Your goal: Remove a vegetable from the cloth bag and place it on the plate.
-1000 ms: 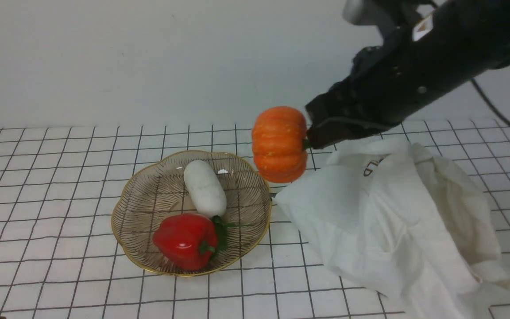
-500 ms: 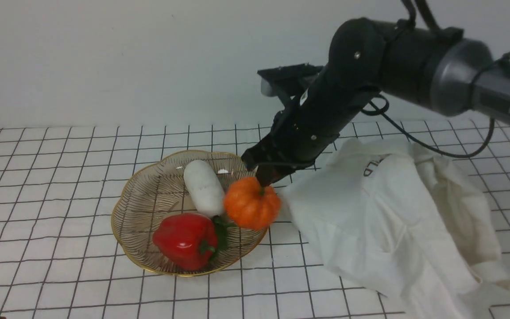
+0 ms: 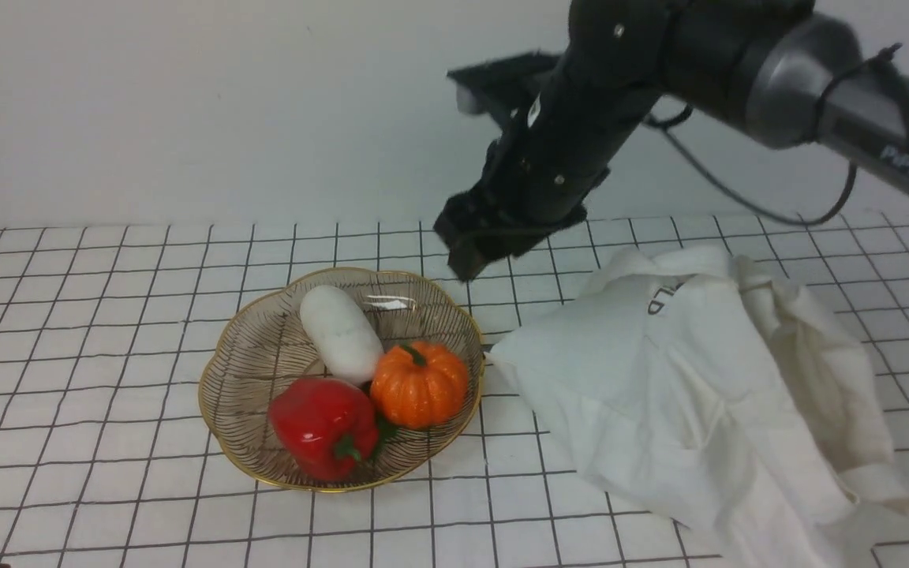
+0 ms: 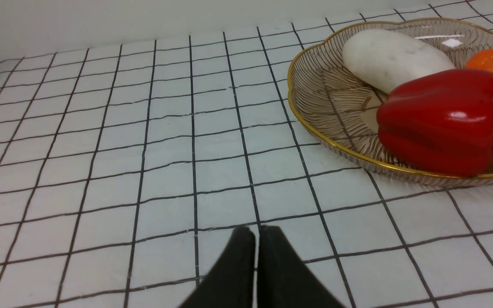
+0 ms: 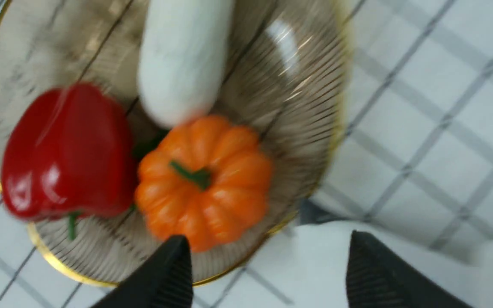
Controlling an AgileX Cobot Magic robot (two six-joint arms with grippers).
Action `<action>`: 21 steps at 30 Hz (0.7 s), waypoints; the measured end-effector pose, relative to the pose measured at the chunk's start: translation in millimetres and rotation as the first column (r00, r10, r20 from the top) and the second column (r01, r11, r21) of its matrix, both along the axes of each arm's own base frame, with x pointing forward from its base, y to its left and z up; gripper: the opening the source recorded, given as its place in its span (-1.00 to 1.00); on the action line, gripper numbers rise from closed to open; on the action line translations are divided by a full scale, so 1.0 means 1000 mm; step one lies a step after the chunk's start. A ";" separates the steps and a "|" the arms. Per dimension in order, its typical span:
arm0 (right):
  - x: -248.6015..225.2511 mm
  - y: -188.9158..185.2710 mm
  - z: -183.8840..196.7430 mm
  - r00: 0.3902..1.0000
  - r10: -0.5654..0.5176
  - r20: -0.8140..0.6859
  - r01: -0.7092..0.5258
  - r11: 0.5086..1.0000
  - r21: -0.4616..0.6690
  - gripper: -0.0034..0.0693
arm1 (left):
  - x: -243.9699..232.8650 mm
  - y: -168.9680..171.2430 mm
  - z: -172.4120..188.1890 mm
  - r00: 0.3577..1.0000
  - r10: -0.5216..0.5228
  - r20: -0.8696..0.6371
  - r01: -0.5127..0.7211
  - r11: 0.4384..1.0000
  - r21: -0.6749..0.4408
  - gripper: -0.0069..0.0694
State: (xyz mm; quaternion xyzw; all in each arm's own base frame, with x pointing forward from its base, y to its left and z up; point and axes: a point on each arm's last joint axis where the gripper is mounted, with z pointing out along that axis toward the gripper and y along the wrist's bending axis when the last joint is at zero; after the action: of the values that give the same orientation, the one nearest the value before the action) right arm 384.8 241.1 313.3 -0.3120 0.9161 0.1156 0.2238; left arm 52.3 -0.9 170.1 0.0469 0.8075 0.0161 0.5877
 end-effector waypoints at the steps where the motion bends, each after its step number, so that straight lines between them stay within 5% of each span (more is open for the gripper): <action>1: -0.004 -0.006 0.015 0.999 -0.017 0.039 0.018 1.000 -0.017 0.11 | 0.000 0.000 0.000 1.000 0.000 0.000 0.000 1.000 0.000 -0.84; 6: -0.053 -0.057 0.111 0.955 -0.117 0.271 0.118 0.993 0.010 -0.65 | 0.000 0.000 0.000 1.000 0.000 0.000 0.000 1.000 0.000 -0.84; 9: -0.096 -0.092 0.155 0.914 -0.181 0.363 0.169 0.983 0.065 -0.87 | 0.000 0.000 0.000 1.000 0.000 0.000 0.000 1.000 0.000 -0.84; 14: -0.190 -0.156 0.191 0.840 -0.291 0.458 0.246 0.957 0.157 -0.94 | 0.000 0.000 0.000 1.000 0.000 0.000 0.000 1.000 0.000 -0.84; 19: -0.264 -0.193 0.164 0.788 -0.330 0.520 0.232 0.941 0.246 -0.94 | 0.000 0.000 0.000 1.000 0.000 0.000 0.000 1.000 0.000 -0.84; 21: -0.300 -0.210 0.142 0.713 -0.370 0.595 0.181 0.918 0.354 -0.94 | 0.000 0.000 0.000 1.000 0.000 0.000 0.000 1.000 0.000 -0.84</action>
State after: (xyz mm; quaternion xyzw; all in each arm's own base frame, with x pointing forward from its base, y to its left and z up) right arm 85.0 31.2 455.3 -0.1574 0.7921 0.0886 0.5831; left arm 52.3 -0.9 170.1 0.0469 0.8075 0.0161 0.5877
